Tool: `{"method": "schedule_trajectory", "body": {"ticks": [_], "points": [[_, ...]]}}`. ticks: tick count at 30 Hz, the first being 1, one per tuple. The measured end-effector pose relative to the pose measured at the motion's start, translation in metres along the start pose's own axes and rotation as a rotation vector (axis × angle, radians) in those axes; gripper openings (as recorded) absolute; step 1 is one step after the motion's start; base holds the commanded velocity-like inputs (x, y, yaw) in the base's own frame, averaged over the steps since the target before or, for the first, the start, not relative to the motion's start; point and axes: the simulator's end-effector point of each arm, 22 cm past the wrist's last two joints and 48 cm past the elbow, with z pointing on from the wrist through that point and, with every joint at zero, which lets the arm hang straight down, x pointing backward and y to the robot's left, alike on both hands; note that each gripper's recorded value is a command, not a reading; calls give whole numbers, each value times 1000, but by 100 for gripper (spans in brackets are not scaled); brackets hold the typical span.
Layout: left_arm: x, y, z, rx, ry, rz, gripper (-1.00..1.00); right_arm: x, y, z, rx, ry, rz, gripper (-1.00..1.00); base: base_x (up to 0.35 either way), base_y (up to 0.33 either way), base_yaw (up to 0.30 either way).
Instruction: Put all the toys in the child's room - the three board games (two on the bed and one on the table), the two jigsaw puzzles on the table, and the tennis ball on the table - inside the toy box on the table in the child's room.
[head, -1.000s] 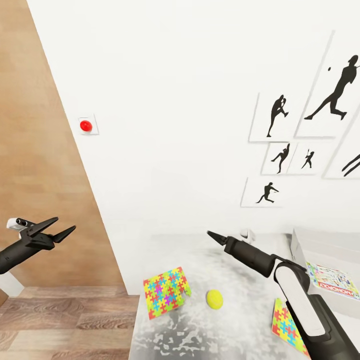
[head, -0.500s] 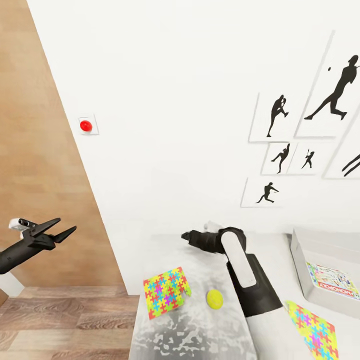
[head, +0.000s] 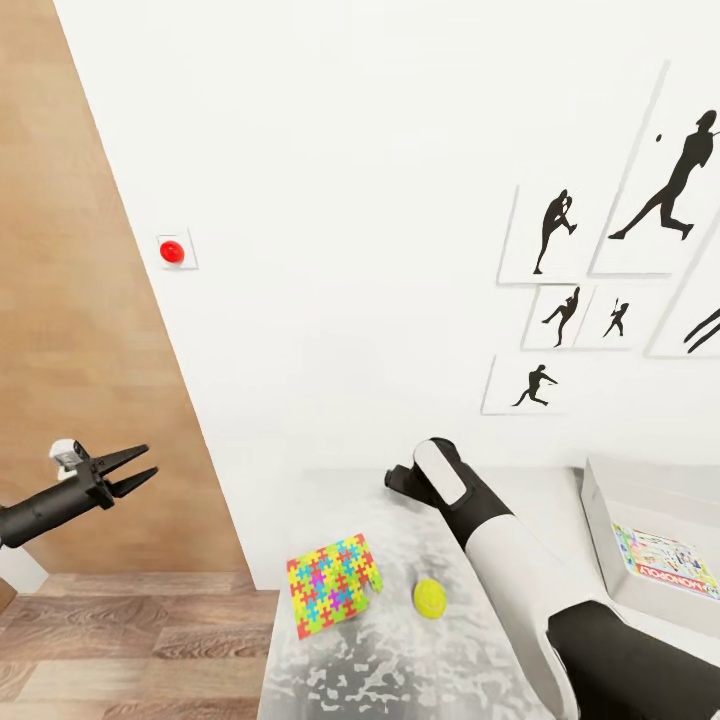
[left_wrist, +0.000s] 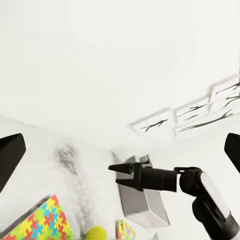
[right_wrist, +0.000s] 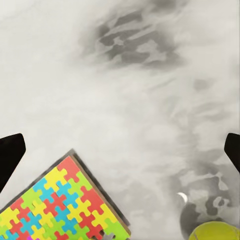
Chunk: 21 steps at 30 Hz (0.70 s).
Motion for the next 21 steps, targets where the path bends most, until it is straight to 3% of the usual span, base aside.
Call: {"method": "schedule_trajectory", "body": {"ticks": [7,10,21], "points": [[0,37,2,-173,4,5,100,4,13,3,10,-44,-101,100,0,0,0],[0,50,1,-225,3,4,100,4,15,5,13,-56,-118,100,0,0,0],[2,64,2,-262,5,3,100,26,9,22,22,-21,-128,100,0,0,0]]}}
